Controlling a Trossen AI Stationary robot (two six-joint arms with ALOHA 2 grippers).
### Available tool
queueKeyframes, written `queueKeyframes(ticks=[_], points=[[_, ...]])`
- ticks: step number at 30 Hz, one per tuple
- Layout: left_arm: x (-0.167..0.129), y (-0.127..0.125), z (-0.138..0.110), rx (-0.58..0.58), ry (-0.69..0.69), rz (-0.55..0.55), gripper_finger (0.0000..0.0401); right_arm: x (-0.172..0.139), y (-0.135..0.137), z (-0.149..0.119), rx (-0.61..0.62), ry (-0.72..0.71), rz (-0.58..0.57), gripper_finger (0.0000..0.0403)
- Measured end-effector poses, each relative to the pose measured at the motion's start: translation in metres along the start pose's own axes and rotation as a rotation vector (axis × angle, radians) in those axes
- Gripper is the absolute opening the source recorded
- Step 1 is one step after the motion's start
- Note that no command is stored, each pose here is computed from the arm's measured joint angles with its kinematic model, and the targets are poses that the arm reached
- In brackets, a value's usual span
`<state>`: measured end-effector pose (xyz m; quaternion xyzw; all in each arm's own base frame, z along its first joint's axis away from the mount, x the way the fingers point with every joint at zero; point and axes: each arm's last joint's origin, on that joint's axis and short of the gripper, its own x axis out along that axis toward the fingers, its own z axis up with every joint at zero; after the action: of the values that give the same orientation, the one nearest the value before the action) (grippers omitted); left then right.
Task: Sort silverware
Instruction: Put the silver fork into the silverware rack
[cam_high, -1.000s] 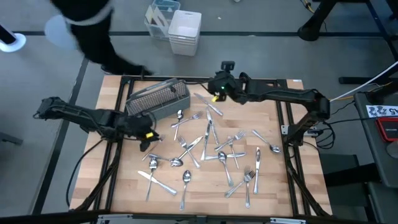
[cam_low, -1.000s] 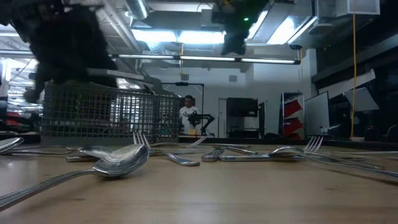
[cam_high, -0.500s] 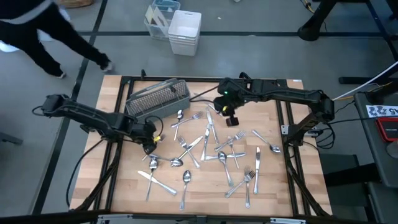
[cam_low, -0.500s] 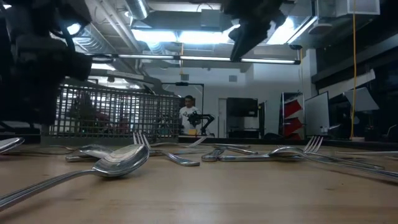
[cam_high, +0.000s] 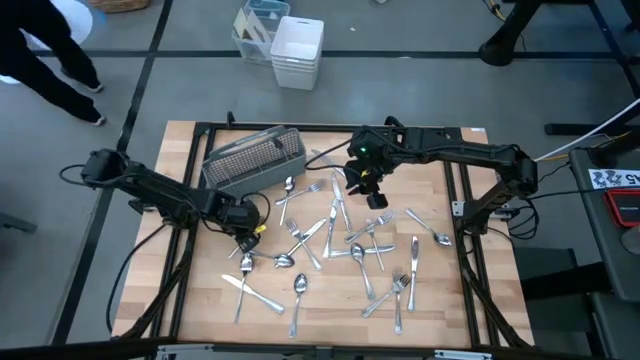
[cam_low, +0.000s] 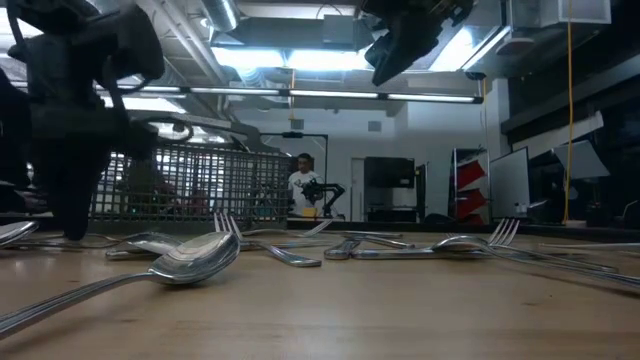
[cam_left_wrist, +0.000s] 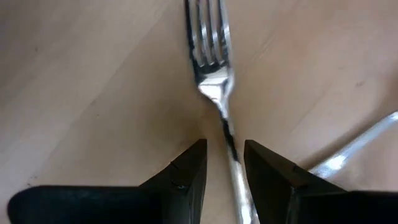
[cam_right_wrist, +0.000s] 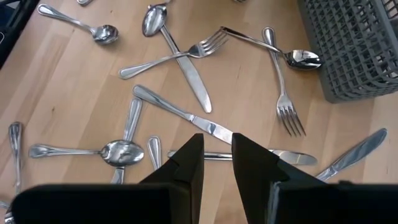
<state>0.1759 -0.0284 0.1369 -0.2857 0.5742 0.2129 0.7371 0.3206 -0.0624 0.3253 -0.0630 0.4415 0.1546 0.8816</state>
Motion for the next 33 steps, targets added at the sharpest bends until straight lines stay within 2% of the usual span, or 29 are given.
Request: queueKeyframes(ticks=[8, 15, 18, 24, 26, 33], points=[[0.008, -0.001, 0.001, -0.006, 0.023, 0.046, 0.0090, 0.000, 0.001, 0.000, 0.010, -0.014, 0.032, 0.0085], [0.001, -0.005, 0.006, -0.021, -0.030, 0.039, 0.0011, 0.000, 0.002, 0.001, 0.054, -0.028, 0.065, 0.0085], [-0.007, -0.011, 0.013, -0.019, -0.106, 0.016, 0.0014, 0.000, 0.002, 0.001, 0.056, -0.028, 0.066, 0.0085], [-0.019, -0.019, 0.020, 0.026, -0.155, -0.014, 0.0006, 0.001, 0.005, 0.002, 0.046, -0.026, 0.071, 0.0085], [-0.024, -0.021, 0.024, 0.042, -0.205, -0.005, 0.0008, 0.003, 0.009, 0.004, 0.035, -0.024, 0.076, 0.0085], [-0.055, -0.023, 0.040, 0.045, -0.631, 0.080, 0.0005, 0.010, 0.029, 0.012, -0.024, -0.020, 0.110, 0.0085]])
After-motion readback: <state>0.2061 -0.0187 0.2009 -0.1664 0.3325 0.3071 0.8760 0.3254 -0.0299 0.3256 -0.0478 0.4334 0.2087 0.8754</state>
